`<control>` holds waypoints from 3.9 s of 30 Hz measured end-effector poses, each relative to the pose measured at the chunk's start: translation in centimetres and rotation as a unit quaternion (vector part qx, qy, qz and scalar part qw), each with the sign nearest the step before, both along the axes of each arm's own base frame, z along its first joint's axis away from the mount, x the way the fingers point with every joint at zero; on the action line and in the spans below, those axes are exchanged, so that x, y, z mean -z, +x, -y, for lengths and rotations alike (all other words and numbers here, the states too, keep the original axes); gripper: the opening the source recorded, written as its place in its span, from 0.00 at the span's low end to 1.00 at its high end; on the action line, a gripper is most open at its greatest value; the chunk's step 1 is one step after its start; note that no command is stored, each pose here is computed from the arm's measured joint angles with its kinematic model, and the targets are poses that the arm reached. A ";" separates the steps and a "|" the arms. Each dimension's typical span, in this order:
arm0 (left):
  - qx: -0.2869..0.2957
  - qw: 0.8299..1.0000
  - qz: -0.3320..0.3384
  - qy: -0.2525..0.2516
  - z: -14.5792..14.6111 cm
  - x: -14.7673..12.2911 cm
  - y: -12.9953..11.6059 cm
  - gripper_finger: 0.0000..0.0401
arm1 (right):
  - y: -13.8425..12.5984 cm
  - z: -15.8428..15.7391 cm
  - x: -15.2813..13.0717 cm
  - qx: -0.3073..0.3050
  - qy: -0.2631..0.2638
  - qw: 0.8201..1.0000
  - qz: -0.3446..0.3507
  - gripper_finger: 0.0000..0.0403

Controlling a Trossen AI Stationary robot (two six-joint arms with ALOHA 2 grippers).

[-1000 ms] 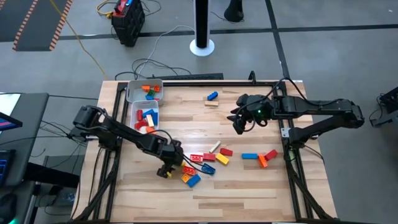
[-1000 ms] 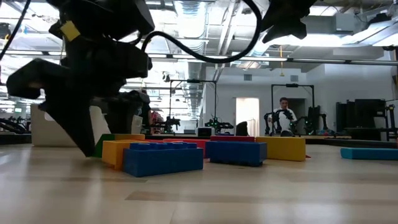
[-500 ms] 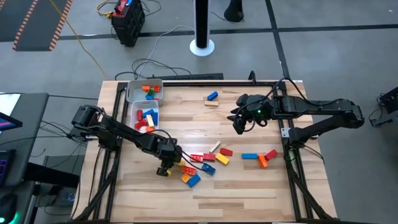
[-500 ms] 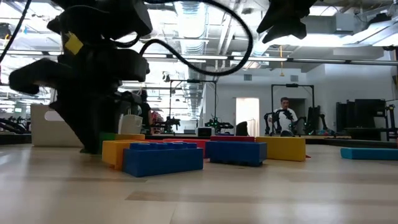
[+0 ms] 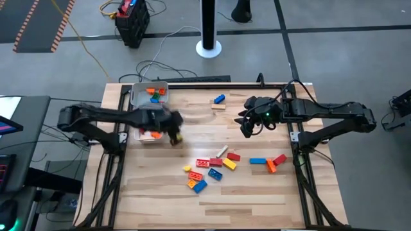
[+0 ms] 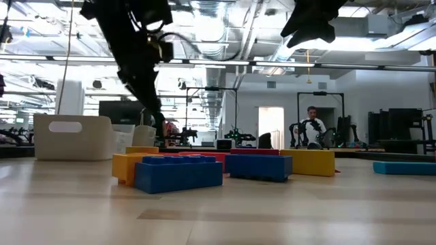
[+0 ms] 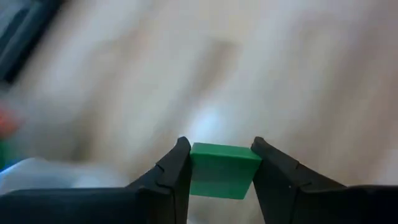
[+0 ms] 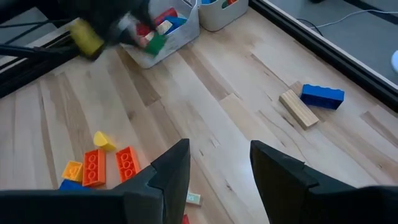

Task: Sort blocks by size
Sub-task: Put the small green wooden block into the gray bin, then put the large red wooden block into the white bin

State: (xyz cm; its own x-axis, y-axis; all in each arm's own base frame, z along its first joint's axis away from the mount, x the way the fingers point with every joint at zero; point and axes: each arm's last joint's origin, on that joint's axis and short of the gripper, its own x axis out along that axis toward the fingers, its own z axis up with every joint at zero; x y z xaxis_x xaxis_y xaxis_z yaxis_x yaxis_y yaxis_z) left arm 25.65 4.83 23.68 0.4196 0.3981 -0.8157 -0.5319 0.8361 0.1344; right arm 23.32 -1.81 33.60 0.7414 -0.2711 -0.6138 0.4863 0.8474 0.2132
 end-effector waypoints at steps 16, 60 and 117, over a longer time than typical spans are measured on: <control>-0.340 0.936 0.090 0.003 -13.8 -0.3 -5.7 0.35 | 0.1 -0.4 -0.1 0.010 0.022 1.000 0.015 0.48; -0.128 0.961 0.214 -0.116 -0.7 -1.4 2.3 0.64 | 6.2 -2.8 11.6 -0.249 0.093 0.919 -0.293 0.55; -0.236 0.938 0.255 0.015 0.9 -8.1 -8.5 0.64 | 5.1 -2.8 20.0 -0.207 0.040 0.962 -0.171 0.38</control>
